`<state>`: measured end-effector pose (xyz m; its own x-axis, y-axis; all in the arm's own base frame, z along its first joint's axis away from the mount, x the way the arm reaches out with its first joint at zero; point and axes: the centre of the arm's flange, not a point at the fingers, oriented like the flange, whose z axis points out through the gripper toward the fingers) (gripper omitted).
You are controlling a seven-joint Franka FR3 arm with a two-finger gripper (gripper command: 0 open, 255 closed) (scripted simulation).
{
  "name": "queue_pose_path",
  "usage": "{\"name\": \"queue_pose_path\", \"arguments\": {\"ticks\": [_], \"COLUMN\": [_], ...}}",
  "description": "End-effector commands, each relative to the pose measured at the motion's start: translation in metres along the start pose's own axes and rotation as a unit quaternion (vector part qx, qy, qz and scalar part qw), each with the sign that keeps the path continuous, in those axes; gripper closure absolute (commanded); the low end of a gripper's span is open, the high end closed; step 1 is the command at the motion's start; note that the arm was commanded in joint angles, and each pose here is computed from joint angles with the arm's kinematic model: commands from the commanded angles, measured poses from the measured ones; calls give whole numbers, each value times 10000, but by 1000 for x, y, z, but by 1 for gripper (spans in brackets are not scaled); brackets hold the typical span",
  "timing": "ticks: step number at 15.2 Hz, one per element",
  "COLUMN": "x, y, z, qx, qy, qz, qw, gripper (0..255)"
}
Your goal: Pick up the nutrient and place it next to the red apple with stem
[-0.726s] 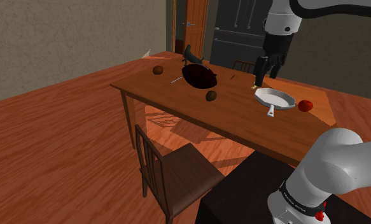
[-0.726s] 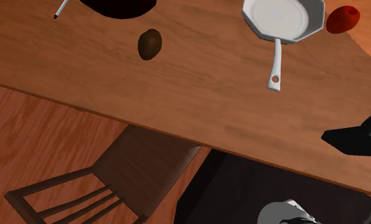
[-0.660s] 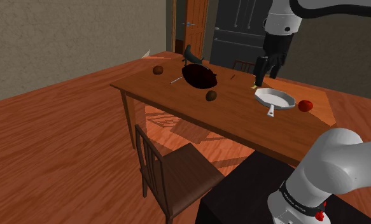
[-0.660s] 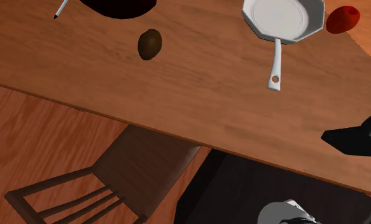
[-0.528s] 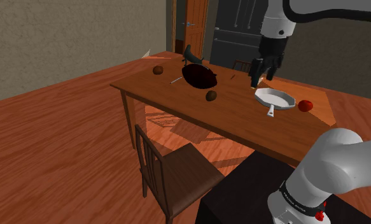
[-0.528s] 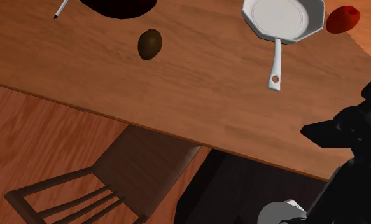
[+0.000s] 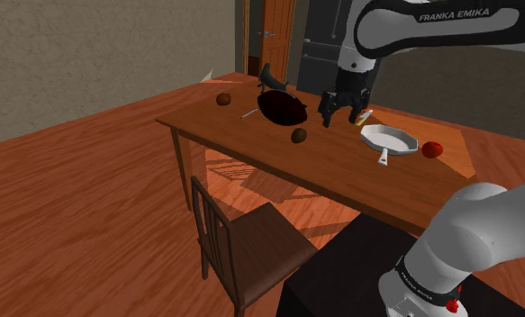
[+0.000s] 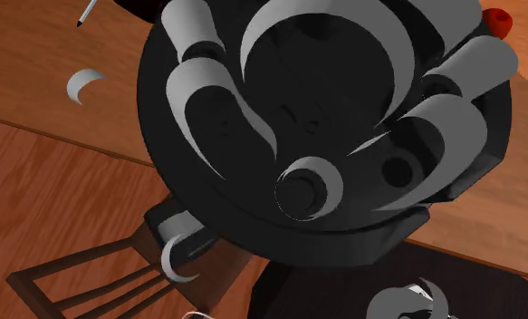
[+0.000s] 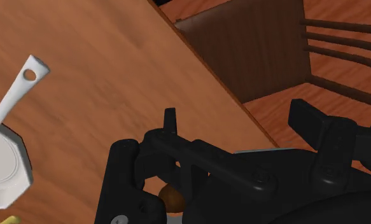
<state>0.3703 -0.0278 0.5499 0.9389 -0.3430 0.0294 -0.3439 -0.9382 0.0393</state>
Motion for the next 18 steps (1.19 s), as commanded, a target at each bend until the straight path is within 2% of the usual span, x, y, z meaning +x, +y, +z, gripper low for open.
{"name": "queue_pose_path", "arguments": {"ticks": [1,5,9,13,18], "x": [19,60,101,141,189], "y": [-2,0,6,16,36], "z": [16,46,74,103,138], "qx": [90,257,423,587,787], "qy": [51,133,215,296,395], "qz": [353,1023,1688,2345,3149], "qw": [9993,9943,9845,9699,9450], "gripper": [0,0,0,0,0]}}
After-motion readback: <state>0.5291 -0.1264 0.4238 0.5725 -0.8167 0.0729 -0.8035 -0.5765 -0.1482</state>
